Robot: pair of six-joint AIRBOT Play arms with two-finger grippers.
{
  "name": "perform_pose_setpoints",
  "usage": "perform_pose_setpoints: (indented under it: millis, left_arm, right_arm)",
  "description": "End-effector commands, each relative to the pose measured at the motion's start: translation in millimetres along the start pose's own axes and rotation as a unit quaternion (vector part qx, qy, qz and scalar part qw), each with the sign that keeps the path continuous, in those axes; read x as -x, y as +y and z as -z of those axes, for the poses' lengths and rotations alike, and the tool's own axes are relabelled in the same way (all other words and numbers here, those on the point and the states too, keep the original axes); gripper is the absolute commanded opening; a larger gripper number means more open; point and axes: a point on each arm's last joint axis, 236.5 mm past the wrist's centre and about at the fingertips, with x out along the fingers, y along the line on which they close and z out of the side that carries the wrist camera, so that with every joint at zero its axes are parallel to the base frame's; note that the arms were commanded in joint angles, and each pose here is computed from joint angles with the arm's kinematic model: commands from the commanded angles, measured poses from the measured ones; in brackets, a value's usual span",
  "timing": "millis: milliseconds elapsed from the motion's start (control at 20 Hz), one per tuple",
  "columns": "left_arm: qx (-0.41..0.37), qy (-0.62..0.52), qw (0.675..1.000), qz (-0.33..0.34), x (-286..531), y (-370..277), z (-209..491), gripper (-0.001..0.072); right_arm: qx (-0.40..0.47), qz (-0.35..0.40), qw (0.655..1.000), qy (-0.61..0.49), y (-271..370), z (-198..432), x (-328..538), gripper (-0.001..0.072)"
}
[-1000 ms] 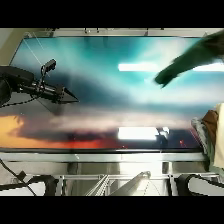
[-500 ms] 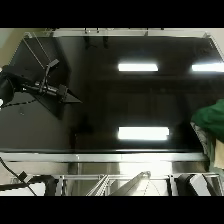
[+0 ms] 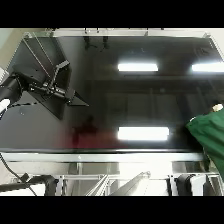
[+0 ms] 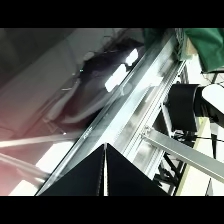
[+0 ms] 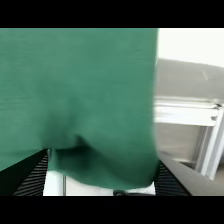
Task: Fold the shirts.
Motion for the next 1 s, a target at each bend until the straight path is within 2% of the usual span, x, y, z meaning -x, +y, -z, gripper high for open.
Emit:
perform_pose_setpoints:
  millis: [0, 100, 200, 300, 350, 400, 450, 500, 600, 700, 850, 950]
  left_arm:
    - [-0.001, 0.002, 1.0, 0.001, -0.6, -0.5, 0.6, 0.0025]
    - [0.0, -0.001, 1.0, 0.001, 1.0, 0.5, -0.1, 0.0025]
    - [0.0, -0.003, 1.0, 0.004, 0.7, -1.3, -1.3, 0.0025]
    - [-0.013, -0.002, 1.0, 0.001, 0.4, -6.8, -4.8, 0.0025]
    - [-0.024, 0.001, 1.0, 0.002, 1.2, -12.7, -6.8, 0.0025]
    - [-0.038, 0.003, 0.999, 0.002, 3.6, -19.6, -9.9, 0.0025]
    - [-0.054, 0.001, 0.999, 0.0, 6.8, -27.5, -15.6, 0.0025]
    - [-0.07, -0.004, 0.998, -0.004, 11.6, -34.2, -22.4, 0.0024]
    - [-0.093, -0.025, 0.995, -0.015, 24.4, -46.4, -38.9, 0.0024]
    - [-0.103, -0.053, 0.993, -0.03, 34.4, -55.7, -52.7, 0.0023]
    - [-0.111, -0.104, 0.987, -0.054, 40.8, -65.4, -56.1, 0.0023]
    - [-0.101, -0.114, 0.987, -0.06, 31.9, -69.0, -34.6, 0.0023]
  right_arm:
    - [0.012, -0.002, 1.0, 0.023, -0.2, 7.6, 2.4, 0.0697]
    - [0.02, -0.006, 0.999, 0.04, 2.6, 13.7, 20.5, 0.0697]
    - [0.018, -0.042, 0.996, 0.071, 19.8, 28.6, 43.2, 0.0697]
    - [0.016, -0.095, 0.989, 0.111, 45.3, 44.3, 65.7, 0.0695]
    - [0.013, -0.147, 0.981, 0.124, 70.5, 46.5, 76.5, 0.068]
    - [0.023, -0.214, 0.967, 0.139, 102.3, 51.6, 89.2, 0.0481]
    - [0.043, -0.286, 0.945, 0.152, 137.3, 56.8, 104.9, 0.012]
    - [0.071, -0.351, 0.922, 0.148, 170.5, 59.3, 121.5, 0.0025]
    - [0.153, -0.464, 0.867, 0.097, 235.7, 68.9, 159.0, 0.0024]
    - [0.249, -0.53, 0.81, 0.018, 284.5, 91.7, 190.4, 0.0023]
    - [0.426, -0.581, 0.687, -0.097, 322.5, 166.9, 233.2, 0.0023]
    - [0.525, -0.571, 0.617, -0.134, 317.5, 224.2, 239.6, 0.0023]
